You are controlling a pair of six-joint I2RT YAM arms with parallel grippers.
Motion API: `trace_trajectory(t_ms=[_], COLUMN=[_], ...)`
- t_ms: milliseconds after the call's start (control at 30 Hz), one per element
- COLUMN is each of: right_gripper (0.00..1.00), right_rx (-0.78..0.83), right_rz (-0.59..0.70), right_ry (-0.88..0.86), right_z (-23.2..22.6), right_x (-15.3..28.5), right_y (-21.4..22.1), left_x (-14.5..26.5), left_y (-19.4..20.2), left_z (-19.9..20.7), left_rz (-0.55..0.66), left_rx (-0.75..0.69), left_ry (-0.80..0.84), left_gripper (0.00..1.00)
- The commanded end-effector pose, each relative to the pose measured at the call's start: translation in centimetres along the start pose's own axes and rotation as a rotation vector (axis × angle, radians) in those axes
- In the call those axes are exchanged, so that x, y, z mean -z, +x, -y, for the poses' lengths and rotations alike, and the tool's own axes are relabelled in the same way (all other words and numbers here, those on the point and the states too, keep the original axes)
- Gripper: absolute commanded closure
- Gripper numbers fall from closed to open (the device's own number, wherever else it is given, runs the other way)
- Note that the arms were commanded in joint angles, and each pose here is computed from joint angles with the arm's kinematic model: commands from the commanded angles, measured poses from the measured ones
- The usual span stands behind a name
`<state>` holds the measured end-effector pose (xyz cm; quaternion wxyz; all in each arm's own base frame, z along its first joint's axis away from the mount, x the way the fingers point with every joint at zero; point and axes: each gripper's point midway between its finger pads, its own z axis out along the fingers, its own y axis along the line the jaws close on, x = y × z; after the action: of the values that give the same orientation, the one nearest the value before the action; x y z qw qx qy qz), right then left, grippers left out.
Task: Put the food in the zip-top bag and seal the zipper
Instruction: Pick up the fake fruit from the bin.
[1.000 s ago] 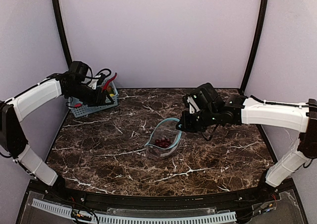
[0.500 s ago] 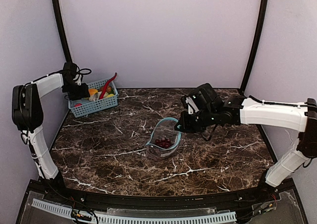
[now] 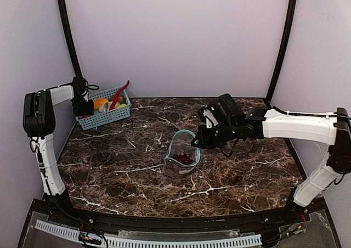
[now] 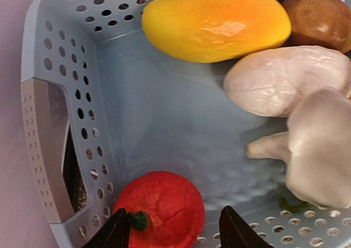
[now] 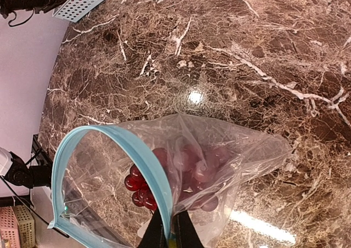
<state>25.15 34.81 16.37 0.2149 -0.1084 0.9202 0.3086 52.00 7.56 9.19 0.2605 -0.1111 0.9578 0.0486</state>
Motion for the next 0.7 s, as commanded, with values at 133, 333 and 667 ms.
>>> trace_trajectory(t_ms=[133,333,667], right_gripper=[0.95,0.95,0.95], right_rx=[0.003,0.001,0.000], right_rz=[0.026,0.020,0.015], right_ry=[-0.033,-0.039,-0.044], right_z=[-0.8,-1.1,-1.3], right_x=[0.2,-0.1,-0.2], right_y=[-0.9,-1.0,-1.1], left_x=[-1.7,-2.4,-2.3], left_y=[1.1,2.1,2.6], left_z=[-1.2,-0.4,2.2], left_rz=[-0.059,-0.093,-0.104], left_rx=[-0.037,-0.032,-0.017], left_ry=[-0.052,-0.007,0.118], left_gripper=[0.40,0.38,0.38])
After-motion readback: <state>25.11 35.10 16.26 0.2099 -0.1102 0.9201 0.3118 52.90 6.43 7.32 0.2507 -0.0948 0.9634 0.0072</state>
